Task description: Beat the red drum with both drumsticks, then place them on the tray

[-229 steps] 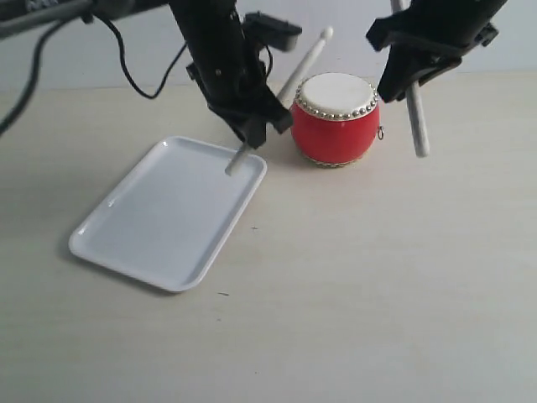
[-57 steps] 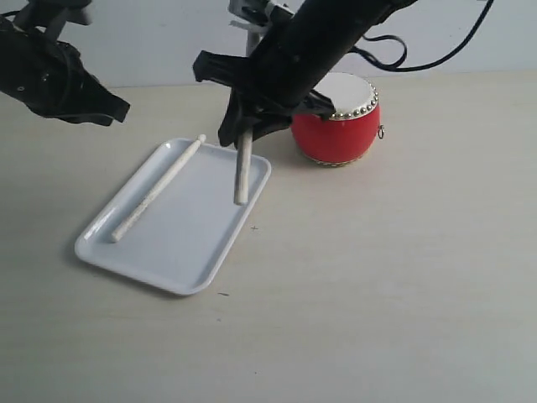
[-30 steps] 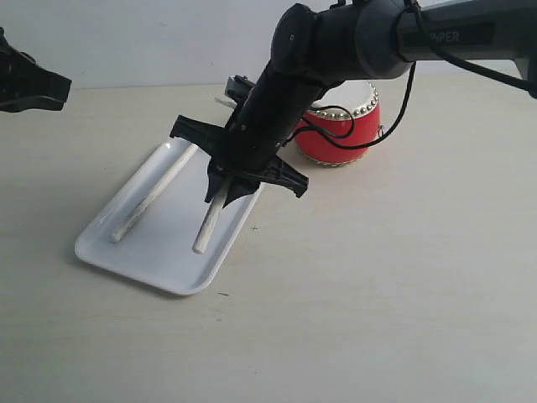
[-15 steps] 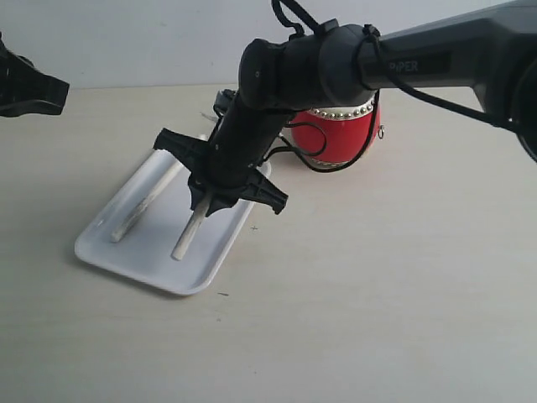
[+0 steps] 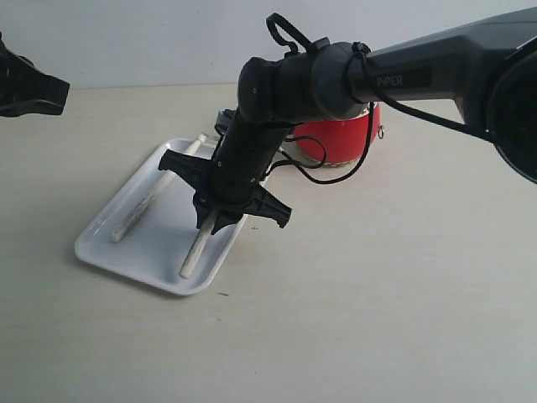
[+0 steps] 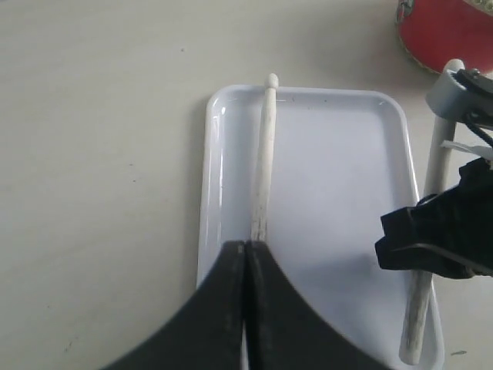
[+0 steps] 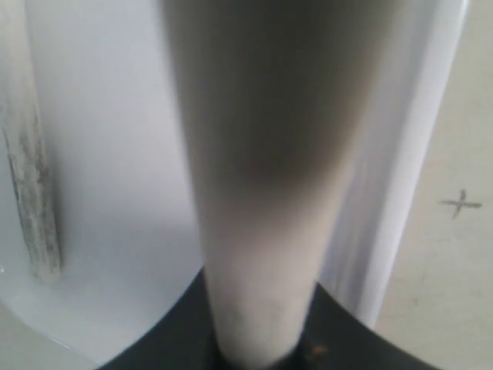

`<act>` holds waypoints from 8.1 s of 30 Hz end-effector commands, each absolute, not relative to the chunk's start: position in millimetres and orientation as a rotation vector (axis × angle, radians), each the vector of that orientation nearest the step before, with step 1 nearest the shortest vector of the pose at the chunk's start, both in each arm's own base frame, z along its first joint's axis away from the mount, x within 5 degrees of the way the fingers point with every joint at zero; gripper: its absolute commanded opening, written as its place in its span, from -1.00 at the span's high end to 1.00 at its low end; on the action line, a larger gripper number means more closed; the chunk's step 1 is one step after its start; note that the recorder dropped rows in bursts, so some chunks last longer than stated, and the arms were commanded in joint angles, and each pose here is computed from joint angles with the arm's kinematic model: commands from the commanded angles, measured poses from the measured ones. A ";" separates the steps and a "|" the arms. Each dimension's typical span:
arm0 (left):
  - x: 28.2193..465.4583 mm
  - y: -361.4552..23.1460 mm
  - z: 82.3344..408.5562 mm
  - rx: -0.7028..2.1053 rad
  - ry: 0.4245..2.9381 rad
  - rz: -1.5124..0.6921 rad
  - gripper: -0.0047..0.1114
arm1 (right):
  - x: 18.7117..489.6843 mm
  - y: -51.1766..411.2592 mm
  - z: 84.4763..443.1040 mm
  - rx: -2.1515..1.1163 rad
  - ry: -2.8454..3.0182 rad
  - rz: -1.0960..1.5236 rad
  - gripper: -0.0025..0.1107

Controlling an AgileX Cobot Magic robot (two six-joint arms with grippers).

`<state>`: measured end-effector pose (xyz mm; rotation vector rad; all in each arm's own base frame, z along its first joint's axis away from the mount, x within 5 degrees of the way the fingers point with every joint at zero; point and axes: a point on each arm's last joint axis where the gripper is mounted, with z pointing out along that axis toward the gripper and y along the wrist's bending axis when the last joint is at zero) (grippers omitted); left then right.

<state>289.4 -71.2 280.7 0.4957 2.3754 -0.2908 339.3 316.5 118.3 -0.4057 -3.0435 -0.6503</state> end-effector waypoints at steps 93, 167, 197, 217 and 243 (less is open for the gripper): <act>300.3 -74.9 286.9 0.370 2.136 -0.213 0.92 | 256.3 100.3 369.4 1.132 -3.963 -0.546 0.96; 68.1 -4.4 205.9 -0.214 1.729 -0.267 0.92 | 256.2 100.3 369.2 1.132 -3.960 -0.547 0.96; 56.5 -0.8 205.2 -0.036 1.572 -0.074 0.92 | 256.2 100.3 369.2 1.136 -3.960 -0.545 0.96; 53.2 2.8 181.0 -0.118 1.837 -0.067 0.92 | 256.2 100.3 369.2 1.136 -3.960 -0.544 0.96; 53.2 2.8 181.0 -0.116 1.837 -0.065 0.92 | 255.7 100.5 368.6 1.132 -3.952 -0.551 0.96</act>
